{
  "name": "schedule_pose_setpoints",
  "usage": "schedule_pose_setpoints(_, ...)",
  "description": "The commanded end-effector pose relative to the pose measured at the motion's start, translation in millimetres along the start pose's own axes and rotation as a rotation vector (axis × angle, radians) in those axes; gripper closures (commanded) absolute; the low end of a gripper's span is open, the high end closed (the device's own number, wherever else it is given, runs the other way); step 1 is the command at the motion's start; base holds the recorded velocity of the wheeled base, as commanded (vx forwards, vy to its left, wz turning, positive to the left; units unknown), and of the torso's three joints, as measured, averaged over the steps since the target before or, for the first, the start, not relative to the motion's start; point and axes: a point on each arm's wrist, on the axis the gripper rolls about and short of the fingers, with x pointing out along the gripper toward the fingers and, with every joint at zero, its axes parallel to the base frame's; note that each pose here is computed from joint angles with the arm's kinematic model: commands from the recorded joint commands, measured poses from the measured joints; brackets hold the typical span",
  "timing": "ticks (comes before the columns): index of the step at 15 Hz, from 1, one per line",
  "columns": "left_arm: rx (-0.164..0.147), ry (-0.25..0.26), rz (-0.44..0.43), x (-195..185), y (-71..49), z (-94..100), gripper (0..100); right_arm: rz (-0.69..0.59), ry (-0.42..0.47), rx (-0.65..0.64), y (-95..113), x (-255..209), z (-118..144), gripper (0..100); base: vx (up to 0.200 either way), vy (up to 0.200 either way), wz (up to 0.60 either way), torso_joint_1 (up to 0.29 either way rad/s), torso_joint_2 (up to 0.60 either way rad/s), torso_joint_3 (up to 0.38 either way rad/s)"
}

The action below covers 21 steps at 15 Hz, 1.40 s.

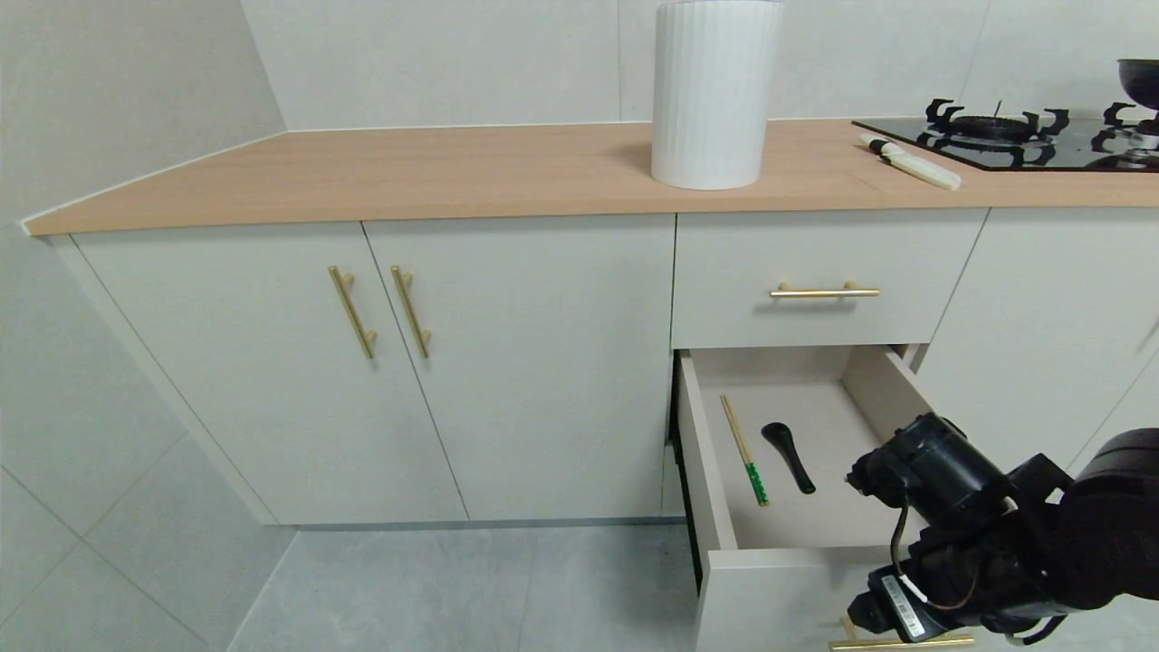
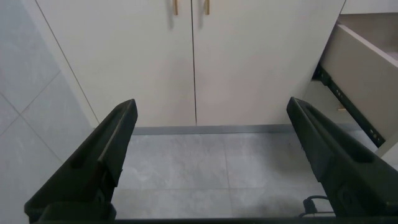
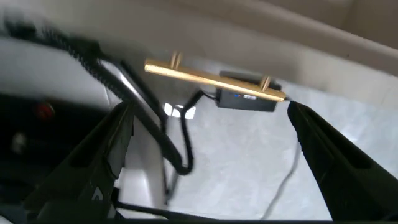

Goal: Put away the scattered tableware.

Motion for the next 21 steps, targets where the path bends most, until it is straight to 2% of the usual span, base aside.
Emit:
schedule_pose_setpoints(1, 0.000, 0.000, 0.000, 0, 0.0, 0.0, 0, -0.008, 0.002, 0.058, 1, 8, 11, 0, 0.000, 0.000, 0.00, 0.000, 0.00, 0.000)
schedule_pose_setpoints(6, 0.000, 0.000, 0.000, 0, 0.0, 0.0, 0, -0.062, -0.027, 0.176, 6, 18, 30, 0, 0.000, 0.000, 0.00, 0.000, 0.00, 0.000)
schedule_pose_setpoints(9, 0.001, 0.000, 0.000, 0, 0.0, 0.0, 0, -0.081, -0.050, 0.225, 2, 23, 39, 0, 0.000, 0.000, 0.00, 0.000, 0.00, 0.000)
schedule_pose_setpoints(12, 0.000, -0.001, 0.000, 0, 0.0, 0.1, 0, -0.078, -0.118, 0.276, -5, 36, 52, 0, 0.000, 0.000, 0.00, 0.000, 0.00, 0.000)
schedule_pose_setpoints(18, 0.001, -0.001, 0.000, 0, 0.0, 0.1, 0, -0.101, -0.140, 0.282, -17, 52, 75, 0, 0.000, 0.000, 0.00, 0.000, 0.00, 0.000)
schedule_pose_setpoints(21, 0.001, 0.000, 0.000, 0, 0.0, 0.0, 0, -0.106, -0.174, 0.271, -20, 61, 98, 0, 0.000, 0.000, 0.00, 0.000, 0.00, 0.000)
